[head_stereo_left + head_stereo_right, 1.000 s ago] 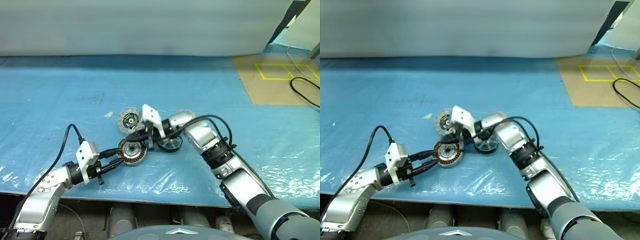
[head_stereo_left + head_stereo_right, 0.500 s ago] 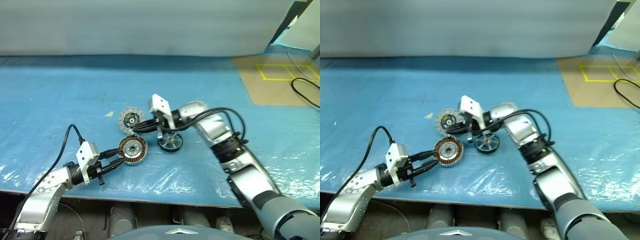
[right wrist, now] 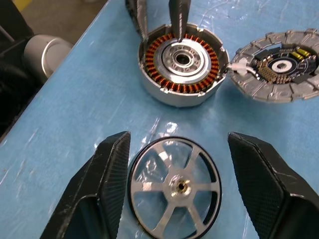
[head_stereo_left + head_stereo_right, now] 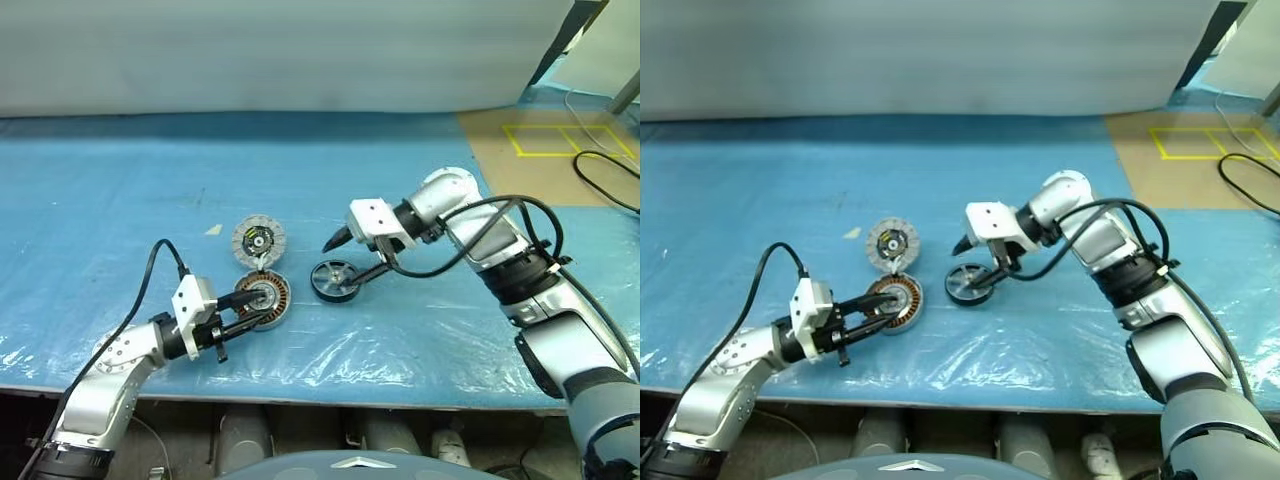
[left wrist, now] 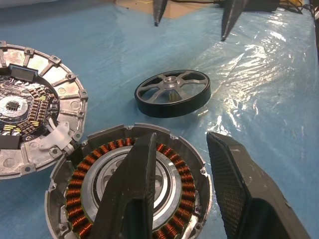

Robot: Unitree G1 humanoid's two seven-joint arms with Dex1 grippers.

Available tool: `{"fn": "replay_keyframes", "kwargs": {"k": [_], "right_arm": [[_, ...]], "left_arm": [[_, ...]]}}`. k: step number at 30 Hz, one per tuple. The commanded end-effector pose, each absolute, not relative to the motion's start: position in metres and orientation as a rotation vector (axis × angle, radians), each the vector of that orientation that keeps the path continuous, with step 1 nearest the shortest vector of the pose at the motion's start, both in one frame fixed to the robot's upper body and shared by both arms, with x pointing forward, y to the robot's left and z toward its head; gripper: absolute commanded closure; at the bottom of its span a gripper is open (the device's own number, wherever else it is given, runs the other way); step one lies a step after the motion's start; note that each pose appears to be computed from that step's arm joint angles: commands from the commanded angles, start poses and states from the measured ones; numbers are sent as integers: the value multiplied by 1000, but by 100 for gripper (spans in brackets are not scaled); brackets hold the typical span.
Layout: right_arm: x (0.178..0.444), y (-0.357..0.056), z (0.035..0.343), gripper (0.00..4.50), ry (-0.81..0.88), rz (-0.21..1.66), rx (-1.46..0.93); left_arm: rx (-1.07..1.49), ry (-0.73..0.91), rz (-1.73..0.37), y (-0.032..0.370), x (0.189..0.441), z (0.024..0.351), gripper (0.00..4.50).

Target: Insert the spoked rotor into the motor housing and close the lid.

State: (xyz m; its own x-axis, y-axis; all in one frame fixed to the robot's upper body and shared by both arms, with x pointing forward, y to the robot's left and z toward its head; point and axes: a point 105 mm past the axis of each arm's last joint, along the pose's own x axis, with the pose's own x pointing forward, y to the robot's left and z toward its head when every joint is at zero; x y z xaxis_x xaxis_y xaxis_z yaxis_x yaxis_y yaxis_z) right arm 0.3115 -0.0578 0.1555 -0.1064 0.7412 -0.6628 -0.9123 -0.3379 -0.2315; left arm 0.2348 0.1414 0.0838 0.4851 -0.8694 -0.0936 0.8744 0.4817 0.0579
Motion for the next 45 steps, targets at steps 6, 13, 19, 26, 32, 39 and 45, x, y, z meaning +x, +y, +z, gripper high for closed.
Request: {"fn": "replay_keyframes", "kwargs": {"k": [6,13,19,26,32,39,45], "right_arm": [[327,-69,158,141,579,1670,-701],[328,-65,144,141,722,1581,-774],[333,-60,138,141,791,1500,-764],[335,-63,124,141,844,1457,-810],[335,-68,112,141,873,1435,-846],[327,-59,108,141,877,1461,-836],[324,-58,110,159,858,1475,-851]], "left_arm": [[102,58,-1058,139,229,79,280],[100,60,-1060,137,230,76,280],[101,53,-1063,135,232,75,280],[103,58,-1077,131,229,70,280],[101,55,-1077,130,229,70,280],[103,60,-1083,129,230,68,280],[108,57,-1085,129,231,67,280]]}}
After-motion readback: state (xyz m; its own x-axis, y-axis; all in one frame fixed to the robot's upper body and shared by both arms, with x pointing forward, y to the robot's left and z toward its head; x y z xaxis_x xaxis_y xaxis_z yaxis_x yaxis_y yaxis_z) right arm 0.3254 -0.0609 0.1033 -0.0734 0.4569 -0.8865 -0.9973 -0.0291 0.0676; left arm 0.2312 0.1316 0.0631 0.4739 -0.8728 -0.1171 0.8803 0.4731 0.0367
